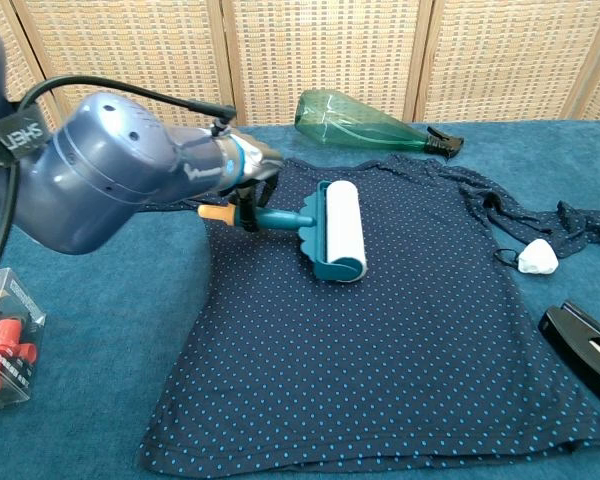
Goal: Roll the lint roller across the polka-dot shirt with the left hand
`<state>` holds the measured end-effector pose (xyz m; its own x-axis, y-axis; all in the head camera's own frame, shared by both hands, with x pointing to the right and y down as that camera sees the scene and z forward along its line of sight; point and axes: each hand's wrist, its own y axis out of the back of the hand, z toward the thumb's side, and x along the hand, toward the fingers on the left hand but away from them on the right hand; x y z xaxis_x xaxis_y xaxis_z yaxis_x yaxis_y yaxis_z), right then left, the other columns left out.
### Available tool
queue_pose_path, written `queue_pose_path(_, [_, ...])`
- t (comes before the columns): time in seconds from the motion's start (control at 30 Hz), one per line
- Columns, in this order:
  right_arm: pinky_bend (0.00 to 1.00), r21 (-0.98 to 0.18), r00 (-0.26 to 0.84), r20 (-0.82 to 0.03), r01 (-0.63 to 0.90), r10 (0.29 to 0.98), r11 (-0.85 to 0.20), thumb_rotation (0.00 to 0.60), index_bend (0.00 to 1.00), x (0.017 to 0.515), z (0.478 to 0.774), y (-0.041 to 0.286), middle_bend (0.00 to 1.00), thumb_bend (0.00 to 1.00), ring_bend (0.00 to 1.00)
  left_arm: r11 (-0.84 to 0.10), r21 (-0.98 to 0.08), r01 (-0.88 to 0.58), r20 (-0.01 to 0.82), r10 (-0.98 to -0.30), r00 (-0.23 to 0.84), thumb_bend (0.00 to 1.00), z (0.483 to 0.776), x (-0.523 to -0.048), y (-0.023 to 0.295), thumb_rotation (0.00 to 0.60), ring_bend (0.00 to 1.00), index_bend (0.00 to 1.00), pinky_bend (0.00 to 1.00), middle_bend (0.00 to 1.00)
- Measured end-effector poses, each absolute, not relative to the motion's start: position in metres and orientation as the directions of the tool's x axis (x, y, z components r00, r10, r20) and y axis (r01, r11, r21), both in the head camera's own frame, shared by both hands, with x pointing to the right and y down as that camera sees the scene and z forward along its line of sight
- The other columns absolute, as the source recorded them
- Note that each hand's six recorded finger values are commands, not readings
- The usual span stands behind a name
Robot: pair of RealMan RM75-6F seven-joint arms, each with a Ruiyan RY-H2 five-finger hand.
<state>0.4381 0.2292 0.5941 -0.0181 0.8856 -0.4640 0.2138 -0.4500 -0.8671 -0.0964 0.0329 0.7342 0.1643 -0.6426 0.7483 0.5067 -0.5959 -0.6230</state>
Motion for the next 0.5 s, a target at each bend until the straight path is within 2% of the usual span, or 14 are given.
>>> queue_pose_path(0.27, [0.0, -0.868, -0.004, -0.462, 0.204, 0.887, -0.452, 0.6, 0.0, 0.433, 0.593, 0.231, 0.0, 0.11, 0.0, -0.614, -0.602, 0.51, 0.753, -0.649, 0.109, 0.45, 0.738, -0.136, 0.027, 0.6, 0.73, 0.87, 0.71, 0.85])
queue_pose_path(0.5, [0.0, -0.866, 0.028, -0.467, 0.19, 0.884, -0.463, 0.6, 0.0, 0.422, 0.594, 0.235, 0.0, 0.11, 0.0, -0.631, -0.59, 0.503, 0.749, -0.66, 0.052, 0.45, 0.734, -0.201, 0.02, 0.6, 0.73, 0.87, 0.71, 0.85])
